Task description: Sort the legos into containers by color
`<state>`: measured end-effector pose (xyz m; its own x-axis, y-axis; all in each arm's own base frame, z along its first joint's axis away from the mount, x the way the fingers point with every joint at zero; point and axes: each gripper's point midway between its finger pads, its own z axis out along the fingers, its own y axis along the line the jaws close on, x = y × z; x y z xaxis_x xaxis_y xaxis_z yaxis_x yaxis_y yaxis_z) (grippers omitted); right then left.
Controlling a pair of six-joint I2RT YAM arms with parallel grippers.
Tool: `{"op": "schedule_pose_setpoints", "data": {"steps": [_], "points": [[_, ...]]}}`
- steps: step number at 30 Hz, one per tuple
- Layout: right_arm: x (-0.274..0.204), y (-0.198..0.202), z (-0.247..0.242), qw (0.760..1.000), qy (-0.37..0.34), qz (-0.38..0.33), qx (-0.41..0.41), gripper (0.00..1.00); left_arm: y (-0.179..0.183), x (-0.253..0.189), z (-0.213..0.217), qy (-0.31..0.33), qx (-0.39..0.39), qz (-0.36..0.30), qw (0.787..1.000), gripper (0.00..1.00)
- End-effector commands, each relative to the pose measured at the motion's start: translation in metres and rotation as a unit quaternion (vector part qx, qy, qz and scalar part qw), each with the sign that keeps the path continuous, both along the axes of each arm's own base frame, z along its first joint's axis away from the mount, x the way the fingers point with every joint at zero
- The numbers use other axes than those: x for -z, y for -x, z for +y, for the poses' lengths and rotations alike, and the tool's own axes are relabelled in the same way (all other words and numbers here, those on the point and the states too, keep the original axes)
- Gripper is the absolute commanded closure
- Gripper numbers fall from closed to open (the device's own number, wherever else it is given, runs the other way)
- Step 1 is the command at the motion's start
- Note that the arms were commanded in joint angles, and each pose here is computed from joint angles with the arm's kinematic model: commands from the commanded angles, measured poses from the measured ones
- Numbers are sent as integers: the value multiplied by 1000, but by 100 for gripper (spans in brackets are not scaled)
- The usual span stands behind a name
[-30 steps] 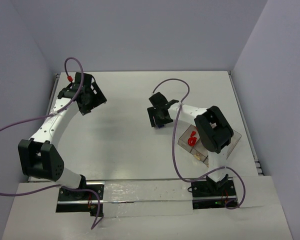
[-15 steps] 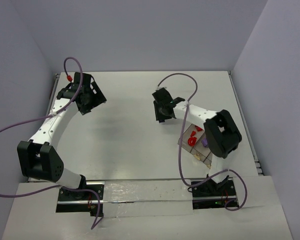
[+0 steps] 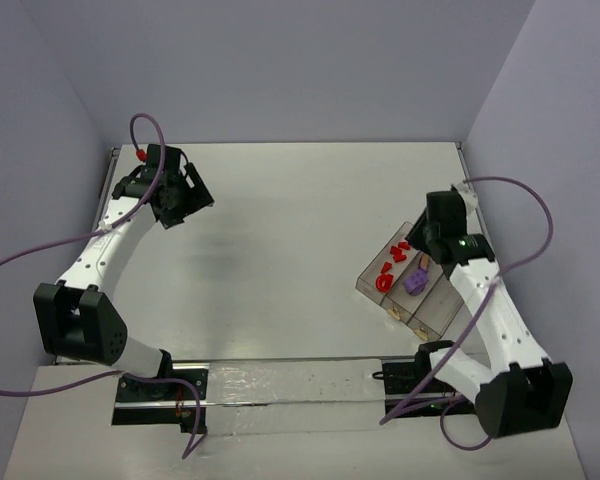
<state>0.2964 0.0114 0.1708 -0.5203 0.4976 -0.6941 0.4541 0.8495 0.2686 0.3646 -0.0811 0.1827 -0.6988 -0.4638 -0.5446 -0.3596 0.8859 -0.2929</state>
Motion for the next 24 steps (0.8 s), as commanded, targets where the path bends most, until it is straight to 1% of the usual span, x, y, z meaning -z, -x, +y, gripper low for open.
{"op": "schedule_pose_setpoints", "data": {"steps": [1, 2, 6, 10, 15, 18, 24], "points": [[10, 50, -34, 996, 0, 21, 92, 100, -9, -23, -6, 16, 21, -43, 999, 13], [7, 52, -37, 995, -3, 11, 101, 100, -9, -23, -6, 16, 21, -43, 999, 13], [18, 72, -55, 988, -1, 21, 153, 100, -11, -21, -7, 10, 29, -42, 999, 14], [22, 77, -68, 980, 4, 34, 197, 100, -12, -16, -5, 1, 35, -33, 999, 13], [45, 92, -85, 960, -7, 56, 275, 100, -15, -11, -4, -10, 41, -23, 999, 14], [68, 103, -94, 942, -31, 65, 328, 100, -18, -10, -2, -19, 43, -19, 999, 13], [87, 115, -106, 925, -29, 70, 372, 100, -23, -10, -3, -21, 45, -15, 999, 13]]}}
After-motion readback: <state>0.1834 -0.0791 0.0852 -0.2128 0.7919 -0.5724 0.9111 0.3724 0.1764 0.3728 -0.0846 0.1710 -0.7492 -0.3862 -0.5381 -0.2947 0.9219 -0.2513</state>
